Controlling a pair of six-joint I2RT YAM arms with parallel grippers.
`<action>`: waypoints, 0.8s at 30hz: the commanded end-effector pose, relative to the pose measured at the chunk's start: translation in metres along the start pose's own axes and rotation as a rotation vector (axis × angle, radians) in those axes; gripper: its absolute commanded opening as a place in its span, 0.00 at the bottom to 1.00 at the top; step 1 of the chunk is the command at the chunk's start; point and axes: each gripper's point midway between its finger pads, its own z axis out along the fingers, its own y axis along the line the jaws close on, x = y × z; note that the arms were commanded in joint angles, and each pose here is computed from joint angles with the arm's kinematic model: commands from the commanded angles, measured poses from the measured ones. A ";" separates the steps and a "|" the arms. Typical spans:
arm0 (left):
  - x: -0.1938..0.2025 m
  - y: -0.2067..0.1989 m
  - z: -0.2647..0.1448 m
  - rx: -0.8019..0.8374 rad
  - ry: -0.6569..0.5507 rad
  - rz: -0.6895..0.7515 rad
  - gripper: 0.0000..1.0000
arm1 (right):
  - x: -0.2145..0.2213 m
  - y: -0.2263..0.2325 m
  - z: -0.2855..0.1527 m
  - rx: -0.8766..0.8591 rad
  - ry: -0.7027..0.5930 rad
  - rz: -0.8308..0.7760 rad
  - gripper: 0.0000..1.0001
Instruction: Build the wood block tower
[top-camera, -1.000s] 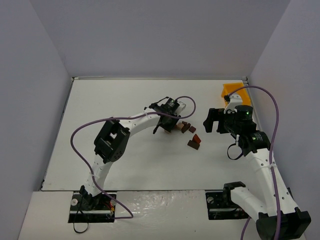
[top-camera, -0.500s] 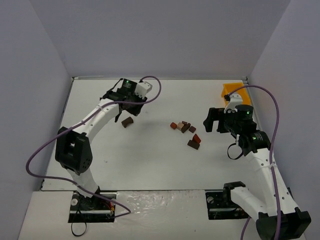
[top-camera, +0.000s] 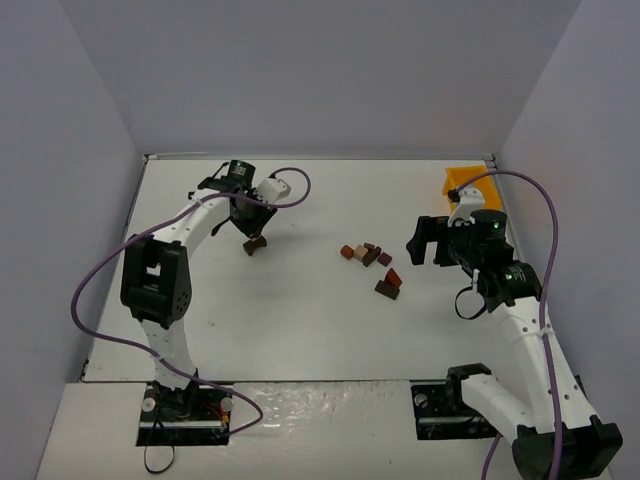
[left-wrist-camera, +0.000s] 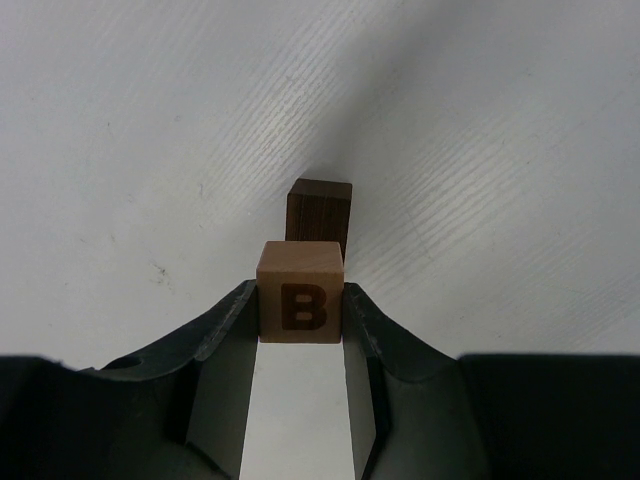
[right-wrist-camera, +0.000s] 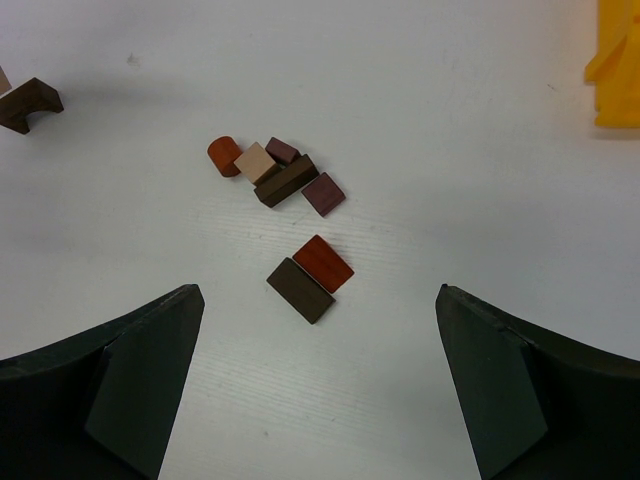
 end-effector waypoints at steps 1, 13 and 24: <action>-0.025 0.008 -0.016 -0.009 -0.072 0.057 0.00 | -0.029 0.009 -0.004 -0.032 -0.082 -0.037 1.00; -0.032 0.005 -0.006 0.022 -0.098 0.041 0.00 | -0.027 0.008 -0.003 -0.031 -0.078 -0.042 1.00; -0.029 0.006 0.001 0.032 -0.105 0.040 0.00 | -0.027 0.007 -0.002 -0.027 -0.075 -0.044 1.00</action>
